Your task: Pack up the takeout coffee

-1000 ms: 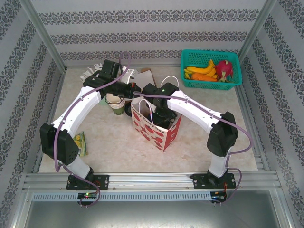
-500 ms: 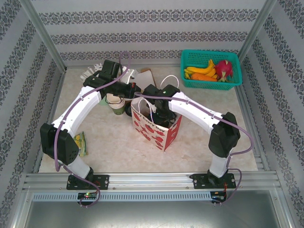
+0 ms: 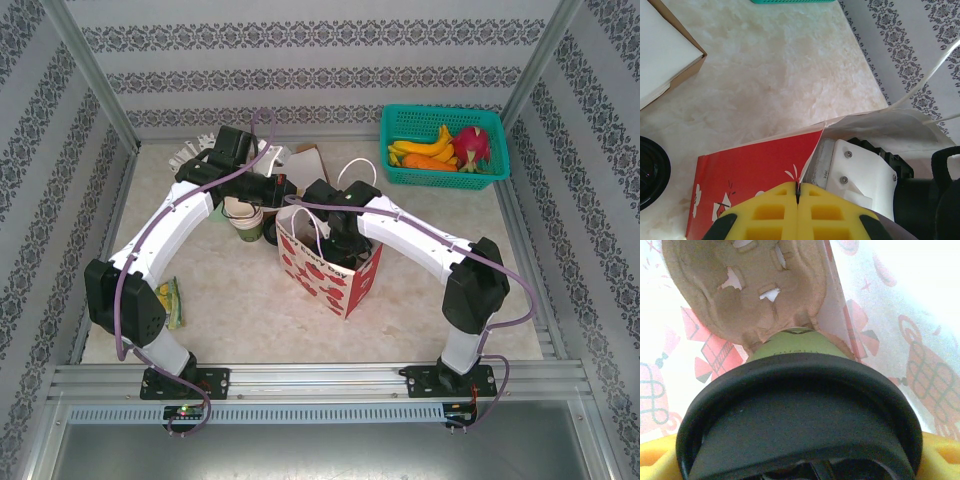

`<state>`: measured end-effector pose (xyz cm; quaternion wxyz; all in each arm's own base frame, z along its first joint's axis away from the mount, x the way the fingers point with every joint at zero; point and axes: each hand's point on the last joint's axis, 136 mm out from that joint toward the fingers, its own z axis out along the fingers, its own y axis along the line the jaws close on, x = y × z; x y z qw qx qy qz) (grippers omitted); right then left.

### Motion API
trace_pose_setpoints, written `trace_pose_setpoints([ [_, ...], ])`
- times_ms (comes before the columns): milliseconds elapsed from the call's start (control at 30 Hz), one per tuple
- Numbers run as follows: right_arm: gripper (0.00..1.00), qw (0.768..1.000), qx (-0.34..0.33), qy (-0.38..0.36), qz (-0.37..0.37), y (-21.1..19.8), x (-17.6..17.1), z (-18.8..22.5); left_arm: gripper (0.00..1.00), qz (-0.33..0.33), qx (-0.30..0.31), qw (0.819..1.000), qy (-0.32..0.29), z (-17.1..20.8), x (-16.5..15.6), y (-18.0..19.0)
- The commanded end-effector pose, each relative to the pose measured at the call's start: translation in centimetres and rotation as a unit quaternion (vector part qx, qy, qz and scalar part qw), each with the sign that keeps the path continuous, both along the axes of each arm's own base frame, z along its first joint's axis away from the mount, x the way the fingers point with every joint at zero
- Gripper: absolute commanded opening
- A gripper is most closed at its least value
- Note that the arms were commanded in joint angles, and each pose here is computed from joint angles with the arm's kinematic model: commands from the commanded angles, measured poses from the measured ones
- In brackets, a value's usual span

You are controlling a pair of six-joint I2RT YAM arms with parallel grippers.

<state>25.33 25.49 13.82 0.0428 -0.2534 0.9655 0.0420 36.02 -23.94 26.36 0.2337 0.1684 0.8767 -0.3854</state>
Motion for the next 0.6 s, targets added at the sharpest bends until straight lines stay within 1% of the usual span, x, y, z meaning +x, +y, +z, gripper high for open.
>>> trace_pose_setpoints([
  [0, 0.62, 0.999, -0.024, 0.020, -0.012, -1.00, -0.29, -1.86, 0.00, -0.009, -0.002, 1.000, -0.002, -0.07, 0.16, -0.08],
  [567, 0.63, 0.999, -0.032, 0.035, -0.012, -1.17, -0.66, -2.61, 0.00, -0.007, -0.002, 1.000, -0.002, -0.02, 0.17, -0.04],
])
